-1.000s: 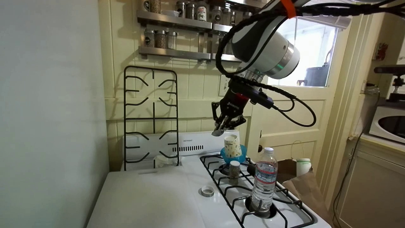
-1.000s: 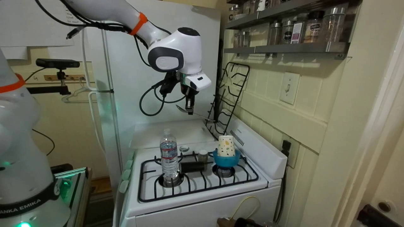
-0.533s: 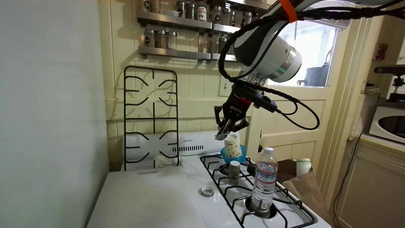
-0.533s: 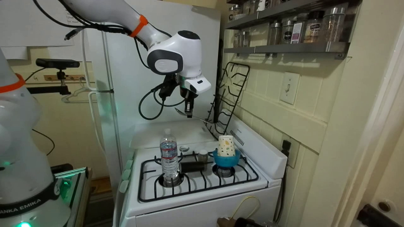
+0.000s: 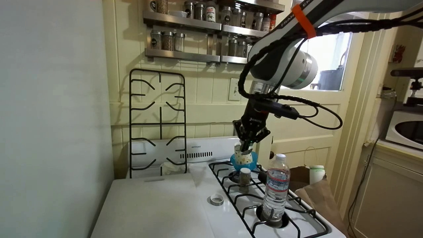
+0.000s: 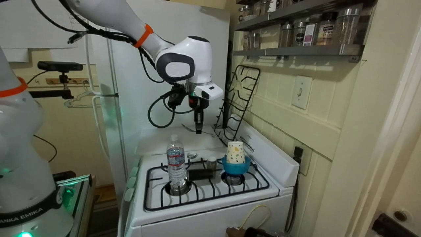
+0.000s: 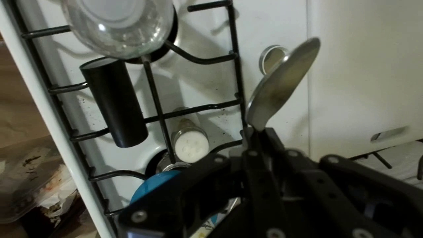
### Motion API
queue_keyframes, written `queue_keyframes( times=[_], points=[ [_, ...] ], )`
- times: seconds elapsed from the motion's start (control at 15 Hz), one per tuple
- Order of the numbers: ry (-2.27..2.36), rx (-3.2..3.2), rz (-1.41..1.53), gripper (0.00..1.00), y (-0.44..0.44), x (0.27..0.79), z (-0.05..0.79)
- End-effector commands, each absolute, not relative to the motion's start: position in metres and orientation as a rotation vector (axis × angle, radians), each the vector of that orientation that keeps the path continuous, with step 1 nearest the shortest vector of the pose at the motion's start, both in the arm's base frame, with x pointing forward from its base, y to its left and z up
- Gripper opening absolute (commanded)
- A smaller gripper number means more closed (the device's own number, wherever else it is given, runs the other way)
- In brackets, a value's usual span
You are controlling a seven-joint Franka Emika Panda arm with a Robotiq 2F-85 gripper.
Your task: Move the spoon to the right
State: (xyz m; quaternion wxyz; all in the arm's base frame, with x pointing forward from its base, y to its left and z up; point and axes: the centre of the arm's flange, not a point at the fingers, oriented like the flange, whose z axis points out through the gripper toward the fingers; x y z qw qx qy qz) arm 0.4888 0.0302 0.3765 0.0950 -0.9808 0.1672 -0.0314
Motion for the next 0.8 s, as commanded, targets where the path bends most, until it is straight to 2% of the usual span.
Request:
queue_keyframes(
  times=[0.0,0.73],
  points=[
    [0.428,-2.99,-0.032,0.02,0.039,0.491,0.363],
    [0.099,-3.285,-0.048,0.02,0.063,0.499,0.317]
  ],
)
